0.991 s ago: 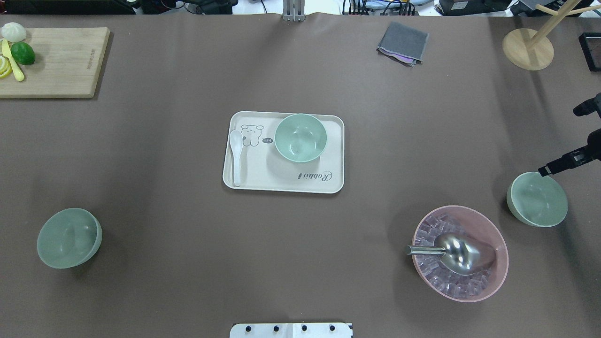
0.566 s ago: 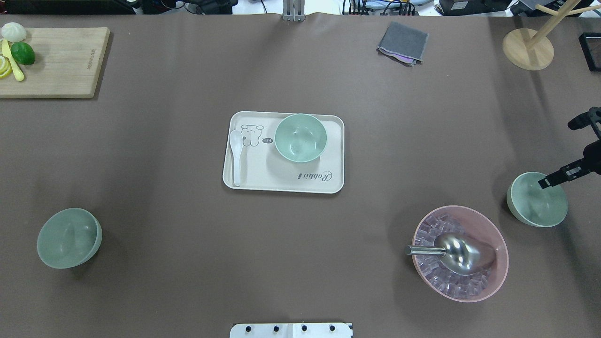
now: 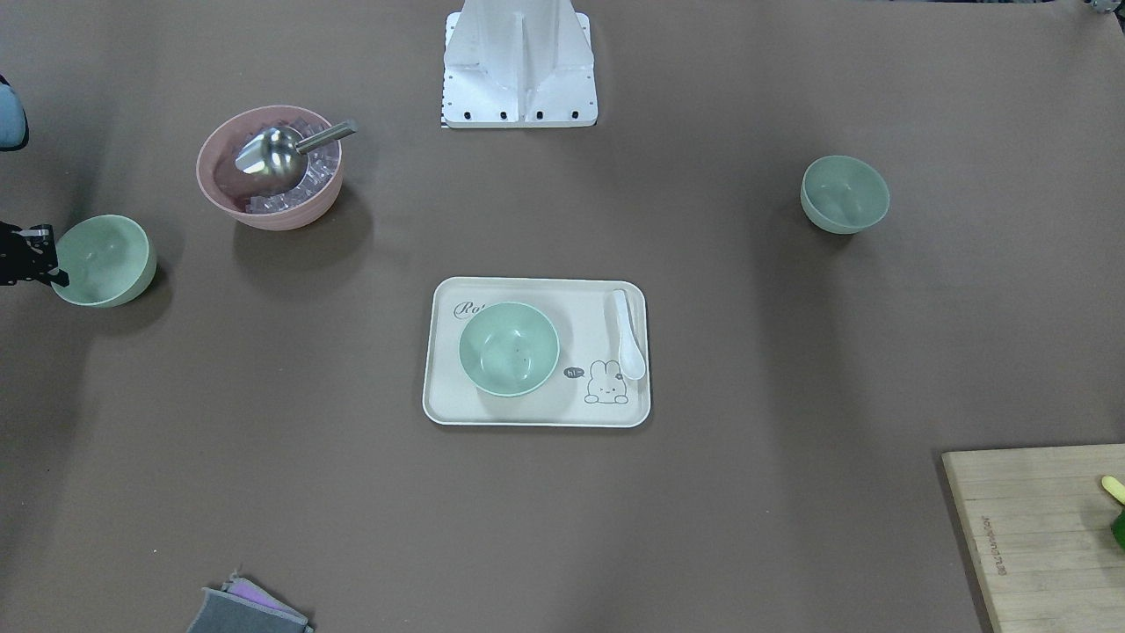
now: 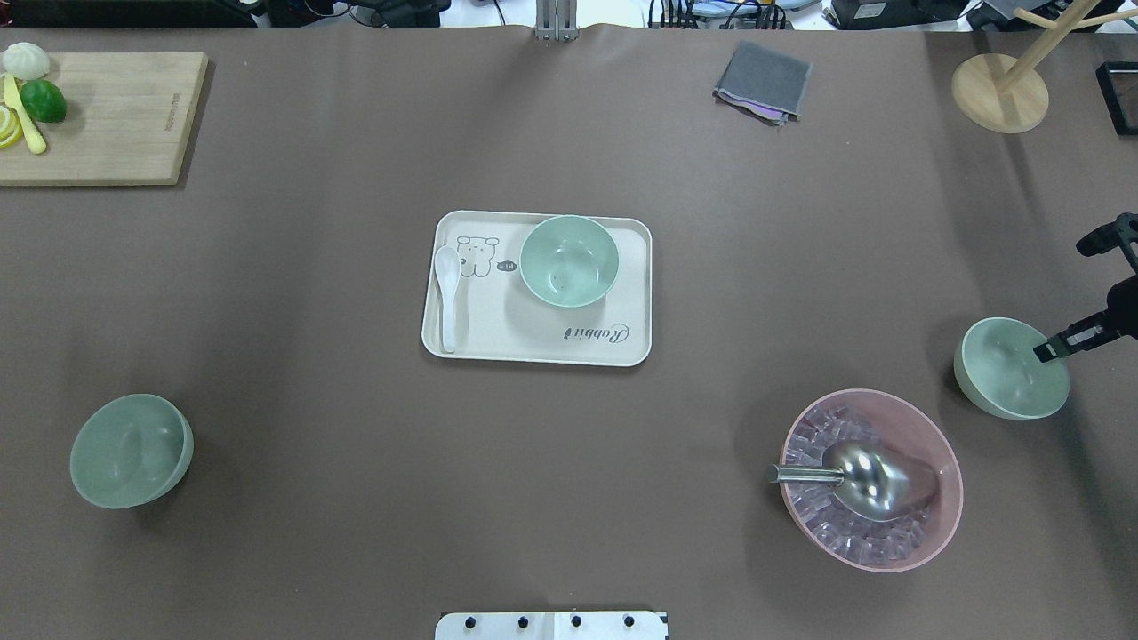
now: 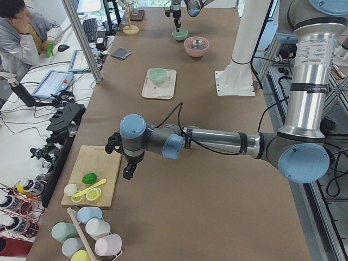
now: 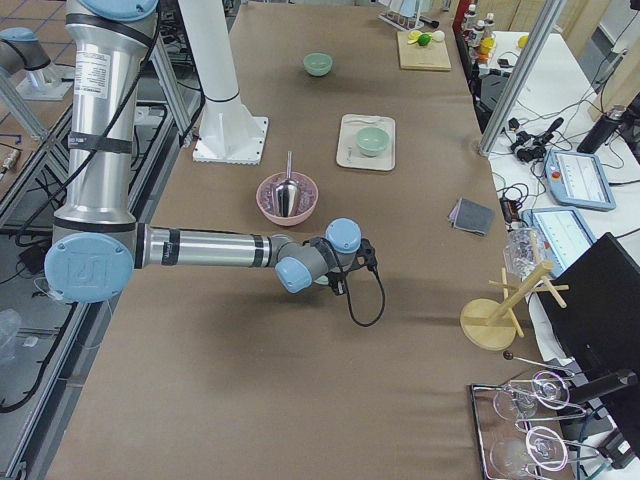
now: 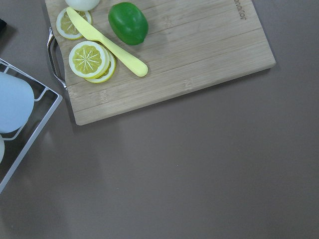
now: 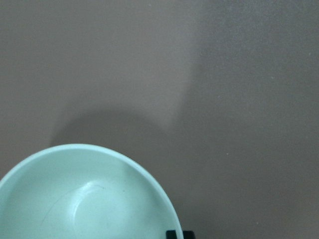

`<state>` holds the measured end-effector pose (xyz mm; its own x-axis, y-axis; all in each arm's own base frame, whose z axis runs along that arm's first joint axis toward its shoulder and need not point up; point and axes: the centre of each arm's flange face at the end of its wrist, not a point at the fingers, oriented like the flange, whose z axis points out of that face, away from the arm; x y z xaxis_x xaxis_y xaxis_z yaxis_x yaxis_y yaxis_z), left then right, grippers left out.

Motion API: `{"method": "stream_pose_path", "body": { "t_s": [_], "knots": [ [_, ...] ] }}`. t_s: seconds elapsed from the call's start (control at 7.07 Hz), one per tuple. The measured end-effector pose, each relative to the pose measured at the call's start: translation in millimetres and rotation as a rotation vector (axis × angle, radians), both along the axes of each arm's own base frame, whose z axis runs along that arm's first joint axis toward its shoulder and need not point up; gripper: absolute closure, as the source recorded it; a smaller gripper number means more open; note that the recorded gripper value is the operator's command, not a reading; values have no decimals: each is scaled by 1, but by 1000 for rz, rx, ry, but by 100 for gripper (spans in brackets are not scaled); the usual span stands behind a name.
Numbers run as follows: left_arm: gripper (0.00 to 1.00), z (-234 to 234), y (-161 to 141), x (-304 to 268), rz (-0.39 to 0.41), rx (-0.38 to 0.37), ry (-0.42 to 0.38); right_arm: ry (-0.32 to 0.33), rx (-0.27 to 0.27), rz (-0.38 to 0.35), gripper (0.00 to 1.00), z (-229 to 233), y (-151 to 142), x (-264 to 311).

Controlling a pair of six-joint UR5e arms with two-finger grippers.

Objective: Stack green bowls together

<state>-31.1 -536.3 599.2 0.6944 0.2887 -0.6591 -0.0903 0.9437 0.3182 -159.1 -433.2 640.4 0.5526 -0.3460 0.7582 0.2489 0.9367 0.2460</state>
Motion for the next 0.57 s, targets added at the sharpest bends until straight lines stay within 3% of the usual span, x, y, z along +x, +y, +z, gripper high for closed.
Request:
{"method": "stream_pose_path", "body": {
  "t_s": [0.14, 0.28, 0.57],
  "knots": [
    [3, 0, 0, 0, 1, 1, 0, -11, -19, 21, 100, -9, -5, -3],
    [3, -1, 0, 0, 1, 3, 1, -37, -77, 85, 100, -35, -18, -11],
    [3, 0, -1, 7, 10, -4, 1, -97, -188, 189, 100, -116, -68, -42]
  ]
}}
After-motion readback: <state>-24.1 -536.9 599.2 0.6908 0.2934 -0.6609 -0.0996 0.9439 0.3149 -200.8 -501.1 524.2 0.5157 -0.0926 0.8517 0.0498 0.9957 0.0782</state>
